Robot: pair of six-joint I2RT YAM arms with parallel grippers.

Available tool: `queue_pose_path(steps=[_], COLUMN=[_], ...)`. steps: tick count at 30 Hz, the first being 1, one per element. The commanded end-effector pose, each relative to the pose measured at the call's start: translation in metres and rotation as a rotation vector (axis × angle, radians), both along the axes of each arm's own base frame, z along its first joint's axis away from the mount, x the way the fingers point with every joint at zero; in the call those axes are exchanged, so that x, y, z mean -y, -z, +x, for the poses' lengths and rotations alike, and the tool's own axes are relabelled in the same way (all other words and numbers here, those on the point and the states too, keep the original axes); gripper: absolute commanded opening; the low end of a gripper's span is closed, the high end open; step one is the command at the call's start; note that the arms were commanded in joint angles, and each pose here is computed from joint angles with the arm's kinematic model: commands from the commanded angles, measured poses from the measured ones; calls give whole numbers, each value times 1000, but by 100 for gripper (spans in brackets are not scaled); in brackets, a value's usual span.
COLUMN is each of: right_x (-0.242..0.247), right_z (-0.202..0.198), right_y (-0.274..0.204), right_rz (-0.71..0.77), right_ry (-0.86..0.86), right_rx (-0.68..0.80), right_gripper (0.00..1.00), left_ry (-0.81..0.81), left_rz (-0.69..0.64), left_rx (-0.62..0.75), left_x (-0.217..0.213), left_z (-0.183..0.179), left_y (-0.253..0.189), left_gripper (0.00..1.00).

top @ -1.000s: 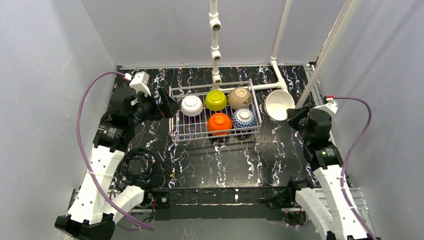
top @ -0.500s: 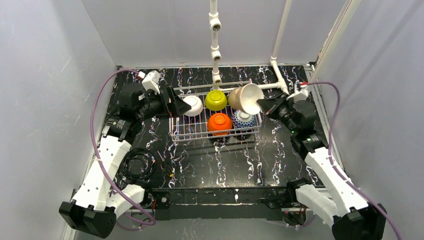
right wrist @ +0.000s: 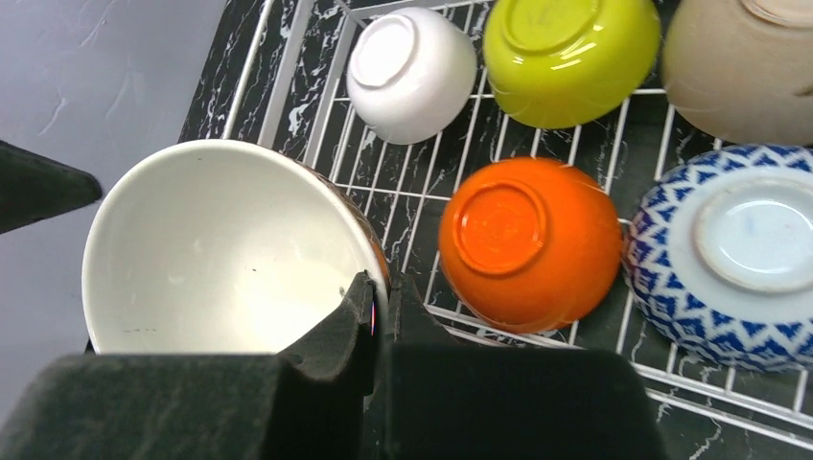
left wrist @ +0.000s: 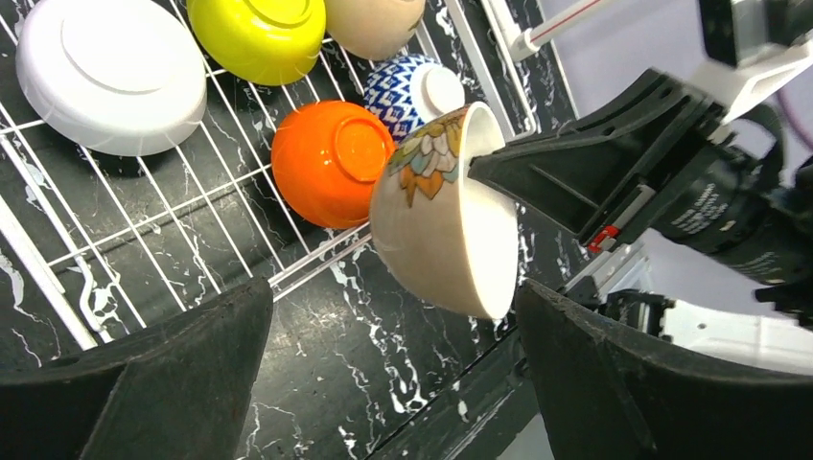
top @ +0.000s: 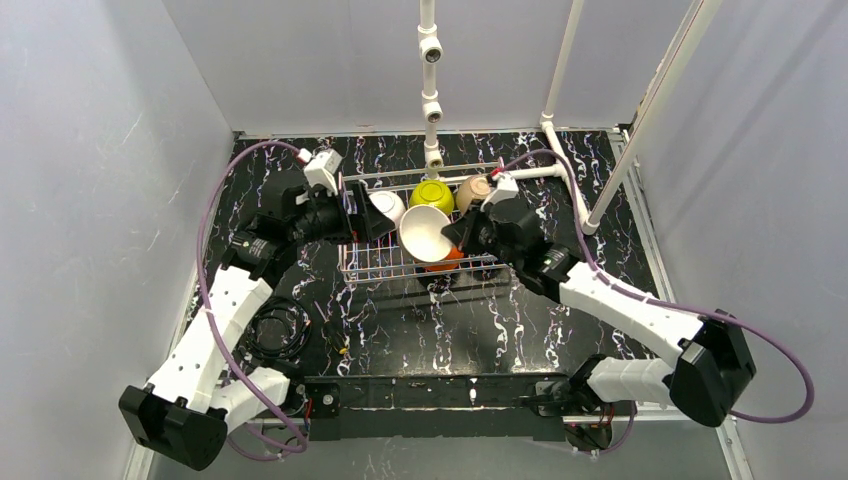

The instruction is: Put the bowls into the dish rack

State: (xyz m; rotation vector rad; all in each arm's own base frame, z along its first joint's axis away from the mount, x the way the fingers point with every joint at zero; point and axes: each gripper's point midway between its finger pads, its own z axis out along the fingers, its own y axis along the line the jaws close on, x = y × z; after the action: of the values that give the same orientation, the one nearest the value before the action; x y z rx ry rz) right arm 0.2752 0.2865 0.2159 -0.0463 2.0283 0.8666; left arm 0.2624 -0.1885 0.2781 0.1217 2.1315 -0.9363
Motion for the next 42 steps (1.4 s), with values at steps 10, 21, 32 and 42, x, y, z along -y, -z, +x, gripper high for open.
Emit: queue_pose_path(steps=[10,21,32,42], right_x=[-51,-71,-84,-99], right_z=[-2,-7,-11,-8], right_y=[-49,-30,-35,-34], right_rz=[-102,-213,-198,-189], right_ry=[27,8,-40,-46], right_rx=[145,107,111,71], right_gripper=[1,1,1,1], left_ry=[-10,-70,-53,-58], left_rz=[241,354,377,400], left_rx=[-62,-152,-223,-239], left_x=[1,-14,-11,-11], left_z=[6,12,12,17], left_y=[43,76,93,106], left_gripper=[63,30,24,20])
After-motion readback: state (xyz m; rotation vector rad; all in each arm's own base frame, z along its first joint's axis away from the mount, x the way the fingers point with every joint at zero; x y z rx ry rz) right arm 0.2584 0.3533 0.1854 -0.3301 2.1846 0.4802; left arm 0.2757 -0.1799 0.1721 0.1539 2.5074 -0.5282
